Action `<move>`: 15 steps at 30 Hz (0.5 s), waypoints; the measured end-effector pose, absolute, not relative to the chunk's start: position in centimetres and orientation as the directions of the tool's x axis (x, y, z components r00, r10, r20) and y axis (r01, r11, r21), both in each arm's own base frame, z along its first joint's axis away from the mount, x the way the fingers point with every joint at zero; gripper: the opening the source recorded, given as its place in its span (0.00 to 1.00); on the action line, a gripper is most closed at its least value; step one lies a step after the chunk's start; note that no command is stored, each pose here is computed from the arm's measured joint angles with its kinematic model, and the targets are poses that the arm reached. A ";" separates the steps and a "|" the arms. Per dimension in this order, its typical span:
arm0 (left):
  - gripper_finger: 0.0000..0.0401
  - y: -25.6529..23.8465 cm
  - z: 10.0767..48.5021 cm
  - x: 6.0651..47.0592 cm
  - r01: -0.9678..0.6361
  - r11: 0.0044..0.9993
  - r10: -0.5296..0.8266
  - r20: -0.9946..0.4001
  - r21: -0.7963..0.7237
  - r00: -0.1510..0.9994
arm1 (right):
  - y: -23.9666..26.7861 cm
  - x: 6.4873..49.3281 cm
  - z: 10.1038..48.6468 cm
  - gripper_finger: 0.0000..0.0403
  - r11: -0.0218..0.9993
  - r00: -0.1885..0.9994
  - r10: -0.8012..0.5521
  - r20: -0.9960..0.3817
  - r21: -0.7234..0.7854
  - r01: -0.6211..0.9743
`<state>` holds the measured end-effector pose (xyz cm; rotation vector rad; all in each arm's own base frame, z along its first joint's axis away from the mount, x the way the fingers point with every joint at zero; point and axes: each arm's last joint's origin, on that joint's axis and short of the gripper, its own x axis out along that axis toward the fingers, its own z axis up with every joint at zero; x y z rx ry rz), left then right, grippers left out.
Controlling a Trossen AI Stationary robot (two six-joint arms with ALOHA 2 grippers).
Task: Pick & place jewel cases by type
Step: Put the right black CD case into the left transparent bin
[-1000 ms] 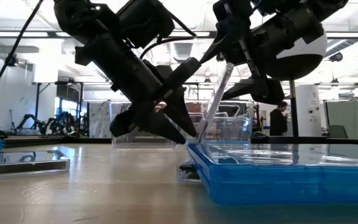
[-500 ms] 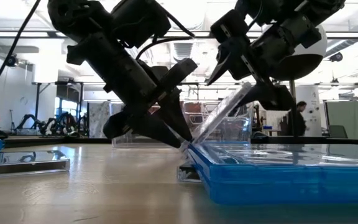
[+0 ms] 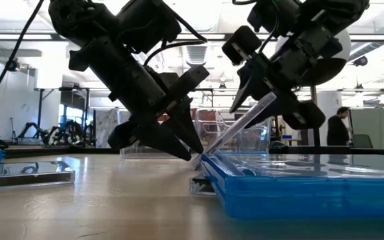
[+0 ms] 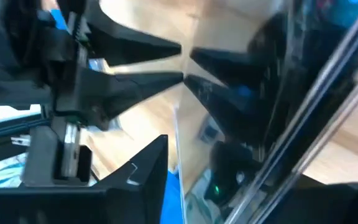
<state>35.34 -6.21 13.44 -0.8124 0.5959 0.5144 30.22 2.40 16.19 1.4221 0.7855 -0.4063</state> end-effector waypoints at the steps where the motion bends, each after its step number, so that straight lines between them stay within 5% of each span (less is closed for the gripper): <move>1: 0.26 -6.2 13.4 35.3 -0.629 0.585 0.194 -0.664 -0.513 0.722 | 2.4 30.2 16.1 0.32 0.135 0.689 0.204 -0.695 0.717 0.683; 15: 0.26 -6.2 13.5 35.4 -0.626 0.584 0.191 -0.662 -0.517 0.724 | 2.2 30.3 16.1 0.13 0.115 0.695 0.172 -0.698 0.715 0.690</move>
